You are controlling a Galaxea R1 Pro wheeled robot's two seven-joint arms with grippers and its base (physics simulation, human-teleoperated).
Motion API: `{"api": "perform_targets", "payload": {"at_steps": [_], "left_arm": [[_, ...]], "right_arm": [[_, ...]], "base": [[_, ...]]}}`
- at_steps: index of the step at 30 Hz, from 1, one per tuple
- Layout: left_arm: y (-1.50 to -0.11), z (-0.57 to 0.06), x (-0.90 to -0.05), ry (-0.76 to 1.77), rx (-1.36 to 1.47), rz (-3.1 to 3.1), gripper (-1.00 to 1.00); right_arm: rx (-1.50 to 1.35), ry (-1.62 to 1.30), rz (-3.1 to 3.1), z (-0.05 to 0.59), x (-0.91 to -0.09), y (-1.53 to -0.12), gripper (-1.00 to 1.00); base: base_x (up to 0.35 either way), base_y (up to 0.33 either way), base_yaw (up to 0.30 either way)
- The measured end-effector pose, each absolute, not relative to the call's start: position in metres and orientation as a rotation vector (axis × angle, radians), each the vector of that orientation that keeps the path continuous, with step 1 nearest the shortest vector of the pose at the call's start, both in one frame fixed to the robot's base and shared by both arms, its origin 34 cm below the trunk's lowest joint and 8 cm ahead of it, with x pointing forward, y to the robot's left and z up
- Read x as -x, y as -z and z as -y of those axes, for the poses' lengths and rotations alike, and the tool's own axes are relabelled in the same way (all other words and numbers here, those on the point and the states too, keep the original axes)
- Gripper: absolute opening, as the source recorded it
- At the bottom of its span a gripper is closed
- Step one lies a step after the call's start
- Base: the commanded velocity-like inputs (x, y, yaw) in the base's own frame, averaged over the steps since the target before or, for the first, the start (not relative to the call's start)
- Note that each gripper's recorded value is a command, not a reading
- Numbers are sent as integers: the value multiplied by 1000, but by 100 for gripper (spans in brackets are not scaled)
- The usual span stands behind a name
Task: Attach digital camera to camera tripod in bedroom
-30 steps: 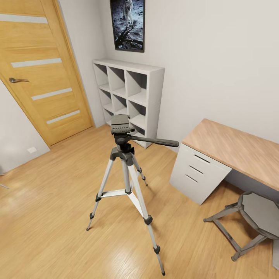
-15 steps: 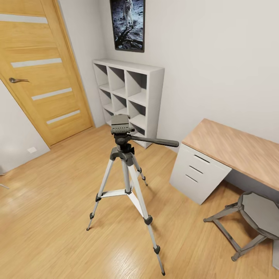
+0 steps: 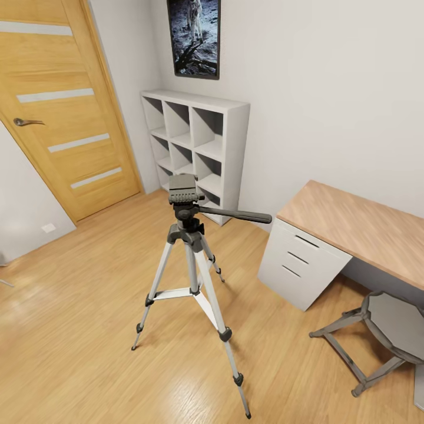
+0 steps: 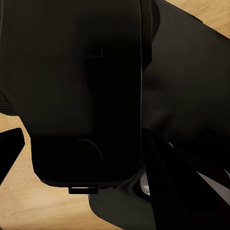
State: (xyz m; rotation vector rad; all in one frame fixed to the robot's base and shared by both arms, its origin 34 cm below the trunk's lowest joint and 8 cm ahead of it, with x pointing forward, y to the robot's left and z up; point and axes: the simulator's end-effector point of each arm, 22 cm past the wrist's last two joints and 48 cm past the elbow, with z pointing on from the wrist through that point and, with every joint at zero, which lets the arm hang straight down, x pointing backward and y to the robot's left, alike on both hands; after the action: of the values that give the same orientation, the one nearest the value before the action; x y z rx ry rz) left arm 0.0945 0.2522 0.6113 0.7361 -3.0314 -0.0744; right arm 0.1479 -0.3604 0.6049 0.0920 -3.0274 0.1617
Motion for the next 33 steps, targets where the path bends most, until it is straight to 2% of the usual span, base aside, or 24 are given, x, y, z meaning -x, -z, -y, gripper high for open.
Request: {"api": "perform_targets", "payload": {"at_steps": [26, 33], "left_arm": [[-611, -251, -95, 72, -740, 3031, -100], [-611, -271, -99, 113, -753, 3041, -100]], "right_arm": [[-94, -159, 3024, 360, -147, -605, 100], [-94, -160, 3027, 361, -148, -605, 100]], "base": [[0, 0, 0], [0, 0, 0]]}}
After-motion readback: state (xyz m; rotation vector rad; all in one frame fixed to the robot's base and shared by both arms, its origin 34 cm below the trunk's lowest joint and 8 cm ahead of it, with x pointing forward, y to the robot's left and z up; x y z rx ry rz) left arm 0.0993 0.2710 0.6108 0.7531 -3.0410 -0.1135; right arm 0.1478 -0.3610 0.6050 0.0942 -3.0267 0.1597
